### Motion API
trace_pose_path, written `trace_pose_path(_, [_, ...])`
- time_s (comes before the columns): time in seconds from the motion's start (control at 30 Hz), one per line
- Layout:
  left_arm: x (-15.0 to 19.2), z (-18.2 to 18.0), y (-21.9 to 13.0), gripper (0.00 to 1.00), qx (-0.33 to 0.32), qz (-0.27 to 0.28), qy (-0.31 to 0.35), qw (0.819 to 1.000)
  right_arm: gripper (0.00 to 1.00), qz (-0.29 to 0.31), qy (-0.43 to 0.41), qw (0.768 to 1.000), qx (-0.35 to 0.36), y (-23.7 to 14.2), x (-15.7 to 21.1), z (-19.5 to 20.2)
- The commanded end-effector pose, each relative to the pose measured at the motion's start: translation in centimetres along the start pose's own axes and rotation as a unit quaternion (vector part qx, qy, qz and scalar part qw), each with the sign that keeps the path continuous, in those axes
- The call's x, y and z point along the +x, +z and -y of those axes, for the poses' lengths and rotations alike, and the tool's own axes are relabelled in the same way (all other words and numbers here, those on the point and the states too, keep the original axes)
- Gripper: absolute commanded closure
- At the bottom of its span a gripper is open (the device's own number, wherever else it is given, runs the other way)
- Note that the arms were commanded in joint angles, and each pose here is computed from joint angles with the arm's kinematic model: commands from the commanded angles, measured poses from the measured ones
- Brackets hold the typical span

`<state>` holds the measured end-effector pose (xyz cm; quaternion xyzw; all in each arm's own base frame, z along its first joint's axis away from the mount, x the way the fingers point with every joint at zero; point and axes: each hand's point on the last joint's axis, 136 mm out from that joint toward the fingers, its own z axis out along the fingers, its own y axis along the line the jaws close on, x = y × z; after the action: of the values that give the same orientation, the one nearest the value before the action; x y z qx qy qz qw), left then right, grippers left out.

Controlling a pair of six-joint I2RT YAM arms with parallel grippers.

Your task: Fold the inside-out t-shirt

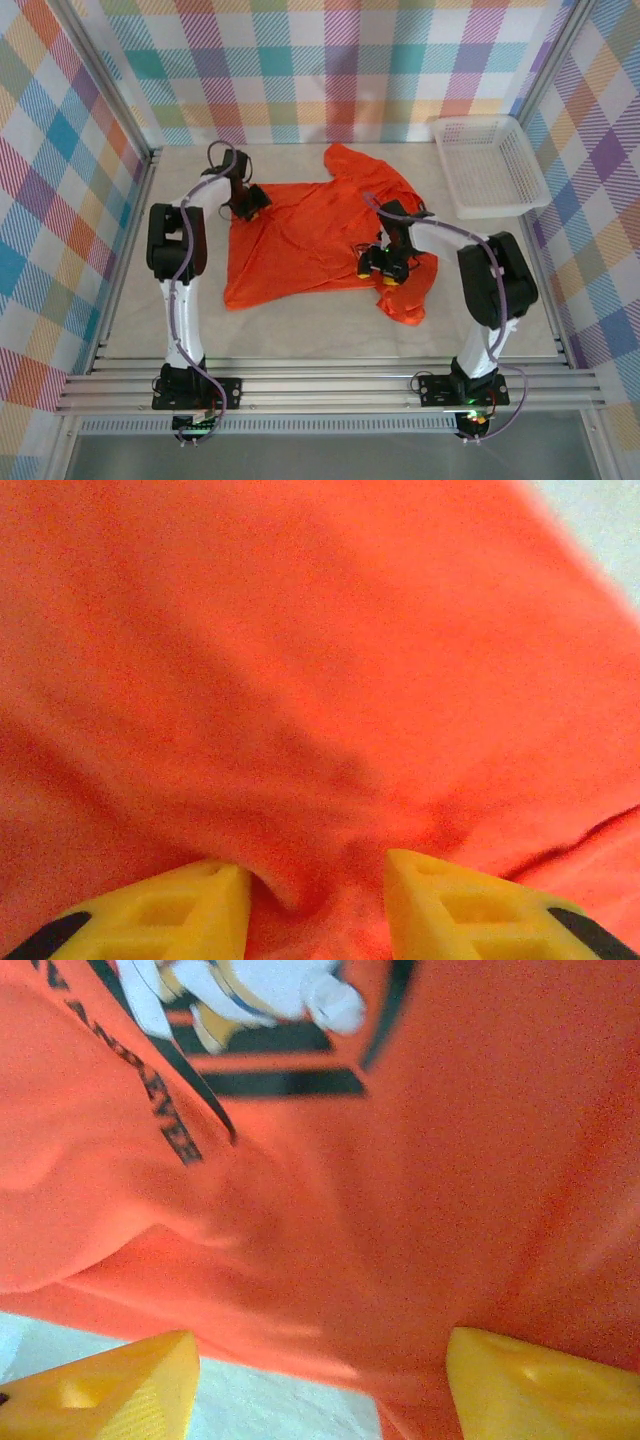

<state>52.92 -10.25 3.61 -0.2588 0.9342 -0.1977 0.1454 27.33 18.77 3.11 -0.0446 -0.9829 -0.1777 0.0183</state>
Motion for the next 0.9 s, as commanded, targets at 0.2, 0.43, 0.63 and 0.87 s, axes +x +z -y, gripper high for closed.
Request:
trace_pose_path(0.2, [-4.9, -6.3, 3.9, 0.66, -0.059, -0.015, -0.068, 0.996, 0.2, 0.003, 0.024, 1.0, 0.012, -1.8, 6.4, 3.8])
trace_pose_path(0.43, [-5.9, -3.6, 1.5, 0.62, -0.025, -0.01, -0.044, 0.999, 0.22, -0.018, 0.036, 0.999, 0.004, -0.6, 5.7, 3.1])
trace_pose_path(0.63, [-5.7, 0.0, -4.4, 0.56, -0.003, 0.019, 0.0, 1.0, 0.21, 0.032, 0.016, 0.999, -0.007, -5.4, 3.5, 0.5])
trace_pose_path(0.87, [-2.7, 3.0, -8.4, 0.54, 0.021, 0.047, 0.036, 0.998, 0.22, 0.039, 0.002, 0.998, -0.056, -4.1, 1.7, -2.6])
